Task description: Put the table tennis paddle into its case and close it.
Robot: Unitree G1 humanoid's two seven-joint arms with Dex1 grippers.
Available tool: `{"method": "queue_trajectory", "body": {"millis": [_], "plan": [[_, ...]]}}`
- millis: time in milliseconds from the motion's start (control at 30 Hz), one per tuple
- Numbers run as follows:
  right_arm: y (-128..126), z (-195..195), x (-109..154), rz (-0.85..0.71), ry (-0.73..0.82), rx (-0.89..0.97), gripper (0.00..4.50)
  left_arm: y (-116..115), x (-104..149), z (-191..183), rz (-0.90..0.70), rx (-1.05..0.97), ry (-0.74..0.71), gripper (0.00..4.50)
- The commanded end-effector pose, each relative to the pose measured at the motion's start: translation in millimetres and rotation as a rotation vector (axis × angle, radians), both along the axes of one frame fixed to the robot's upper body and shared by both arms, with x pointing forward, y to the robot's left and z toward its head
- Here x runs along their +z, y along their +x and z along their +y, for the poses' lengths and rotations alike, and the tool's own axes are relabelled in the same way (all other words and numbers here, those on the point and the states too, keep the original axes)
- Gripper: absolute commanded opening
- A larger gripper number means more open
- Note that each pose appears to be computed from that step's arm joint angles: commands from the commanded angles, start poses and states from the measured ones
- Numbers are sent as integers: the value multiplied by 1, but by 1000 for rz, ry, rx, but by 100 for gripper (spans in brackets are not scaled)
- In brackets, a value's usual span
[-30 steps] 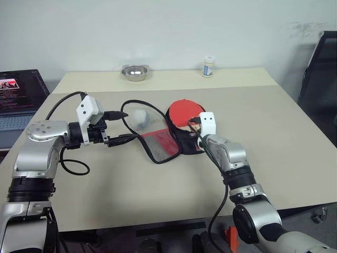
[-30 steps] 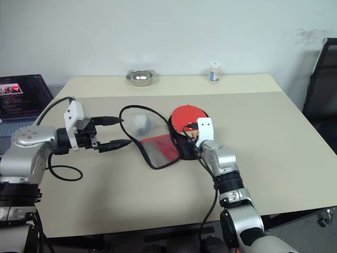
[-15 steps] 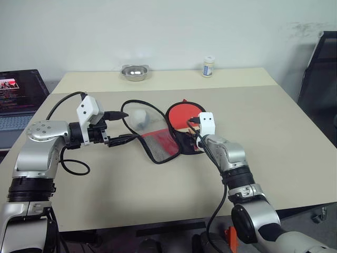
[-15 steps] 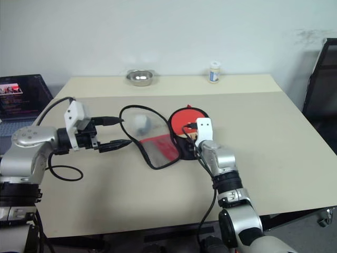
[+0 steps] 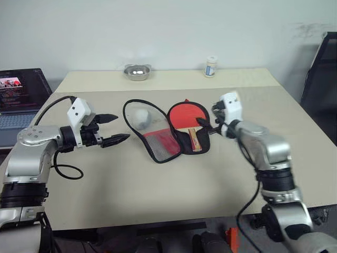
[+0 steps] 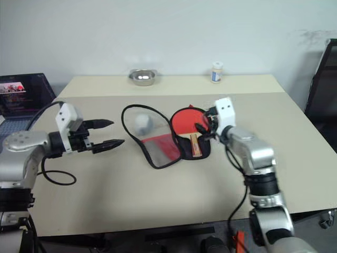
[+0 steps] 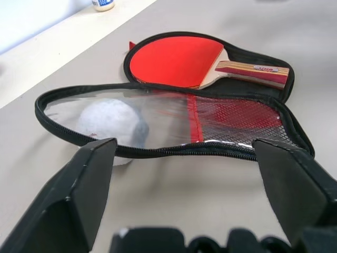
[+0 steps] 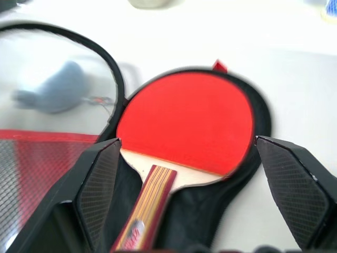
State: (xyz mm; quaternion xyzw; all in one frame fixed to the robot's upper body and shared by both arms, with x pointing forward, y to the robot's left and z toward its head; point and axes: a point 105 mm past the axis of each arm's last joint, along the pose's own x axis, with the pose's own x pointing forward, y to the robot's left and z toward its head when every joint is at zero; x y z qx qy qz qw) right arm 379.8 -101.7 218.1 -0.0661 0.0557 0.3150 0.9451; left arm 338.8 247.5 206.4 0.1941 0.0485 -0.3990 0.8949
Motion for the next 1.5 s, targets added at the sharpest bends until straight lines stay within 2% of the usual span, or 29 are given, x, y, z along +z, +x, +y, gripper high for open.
{"method": "queue_trajectory", "body": {"millis": [33,200,333,433,667,800,967,1100,1267,1367,1500], "plan": [[-36,3,24,-96,-91,244,450,-2,-1,20,11,59,87,323],[-66,-11,16,-45,-168,414,450,4,-30,35,128,107,192,131],[-74,-20,10,-69,-273,454,450,12,-48,35,183,118,212,2],[-71,-24,13,-96,-278,439,450,20,-52,27,189,110,184,2],[-65,-32,23,-101,-208,395,450,45,-47,-35,183,1,-46,2],[-64,-38,24,-93,-206,368,450,58,-19,-89,153,-125,-217,2],[-57,-50,26,-75,-187,296,450,75,26,-154,69,-249,-327,2],[-54,-53,24,-67,-184,268,450,87,27,-184,36,-259,-292,2],[-47,-52,19,-47,-158,233,450,85,20,-185,12,-307,-244,2],[-35,-50,8,-21,-140,184,450,78,21,-164,-21,-333,-224,2],[-16,-35,-17,30,-140,177,450,61,12,-114,-53,-323,-113,2]]}}
